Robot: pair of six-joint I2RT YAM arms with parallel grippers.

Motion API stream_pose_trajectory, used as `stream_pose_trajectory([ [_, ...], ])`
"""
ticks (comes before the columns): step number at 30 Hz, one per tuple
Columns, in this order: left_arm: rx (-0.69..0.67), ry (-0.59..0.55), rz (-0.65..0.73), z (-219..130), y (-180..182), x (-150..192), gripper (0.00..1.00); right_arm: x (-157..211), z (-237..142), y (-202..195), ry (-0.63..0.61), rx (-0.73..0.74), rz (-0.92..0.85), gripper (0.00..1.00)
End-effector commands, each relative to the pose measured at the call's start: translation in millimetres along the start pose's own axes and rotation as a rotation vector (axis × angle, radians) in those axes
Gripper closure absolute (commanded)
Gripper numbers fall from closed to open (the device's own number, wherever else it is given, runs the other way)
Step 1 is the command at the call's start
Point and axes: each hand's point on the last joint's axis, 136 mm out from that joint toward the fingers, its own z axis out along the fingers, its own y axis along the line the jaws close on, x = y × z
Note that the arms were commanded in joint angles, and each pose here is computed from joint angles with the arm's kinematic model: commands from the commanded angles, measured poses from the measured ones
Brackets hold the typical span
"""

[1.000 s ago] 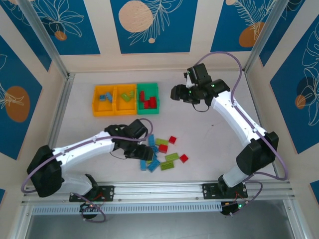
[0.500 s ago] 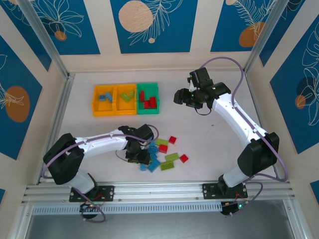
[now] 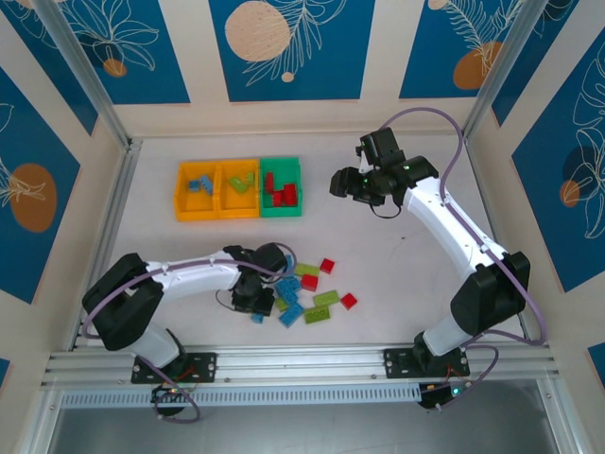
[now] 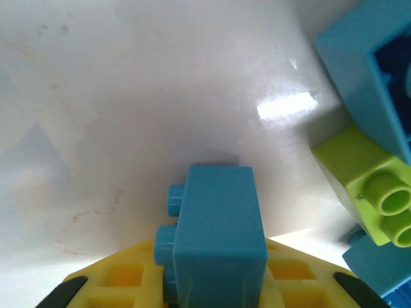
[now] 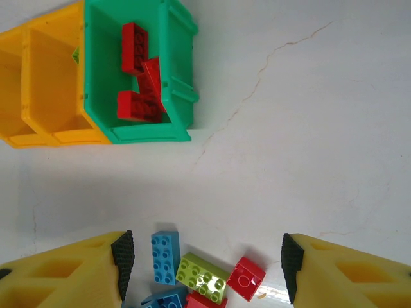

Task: Sort the legos into containers by color

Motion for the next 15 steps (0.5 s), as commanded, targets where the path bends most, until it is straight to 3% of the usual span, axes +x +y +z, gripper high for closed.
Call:
stream_pose_trajectory([
  [1, -0.023, -0.137, -0.002, -30, 10, -22, 0.78, -1, -22, 12, -0.022, -0.048, 0.002, 0.35],
  [6, -0.042, -0.313, -0.078, -87, 49, -67, 0.80, 13, -28, 33, -0.004, -0.128, -0.018, 0.35],
  [15, -0.108, -0.549, -0.274, -154, 149, -197, 0.79, 28, -18, 55, 0.044, -0.169, -0.038, 0.35],
])
